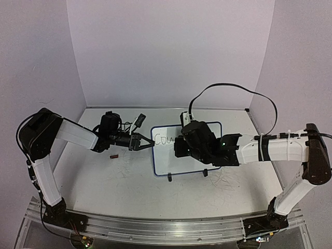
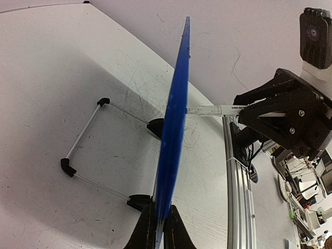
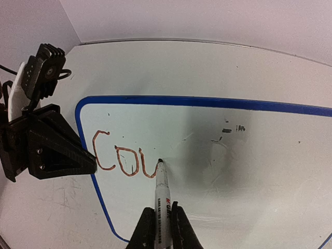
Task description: Write a sentence on the whiteboard
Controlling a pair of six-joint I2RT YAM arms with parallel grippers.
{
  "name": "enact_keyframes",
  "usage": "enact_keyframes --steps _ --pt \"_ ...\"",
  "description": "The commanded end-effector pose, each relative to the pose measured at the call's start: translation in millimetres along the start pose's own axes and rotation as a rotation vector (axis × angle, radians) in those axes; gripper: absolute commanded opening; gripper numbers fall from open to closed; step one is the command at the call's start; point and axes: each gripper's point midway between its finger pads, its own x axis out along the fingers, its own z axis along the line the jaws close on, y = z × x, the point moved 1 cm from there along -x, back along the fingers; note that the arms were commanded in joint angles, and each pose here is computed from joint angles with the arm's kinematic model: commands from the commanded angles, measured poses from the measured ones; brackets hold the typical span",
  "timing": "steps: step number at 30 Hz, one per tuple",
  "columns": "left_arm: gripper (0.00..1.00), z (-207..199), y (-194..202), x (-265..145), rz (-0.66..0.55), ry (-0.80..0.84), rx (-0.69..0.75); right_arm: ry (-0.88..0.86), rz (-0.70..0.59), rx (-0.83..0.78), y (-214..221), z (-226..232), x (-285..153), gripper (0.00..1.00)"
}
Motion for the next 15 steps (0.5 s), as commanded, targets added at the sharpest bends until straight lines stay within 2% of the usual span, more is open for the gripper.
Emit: enact_keyframes --steps 1,15 --pt "0.00 -14.8 -2.0 -1.8 0.008 0.043 0.004 0.033 -0.074 0.039 -31.1 -7.4 -8.4 0.00" --pt "0.00 -14.6 -2.4 -2.1 0.007 0.043 0.005 0.029 -0.082 0.045 -34.1 -6.6 -8.6 0.00"
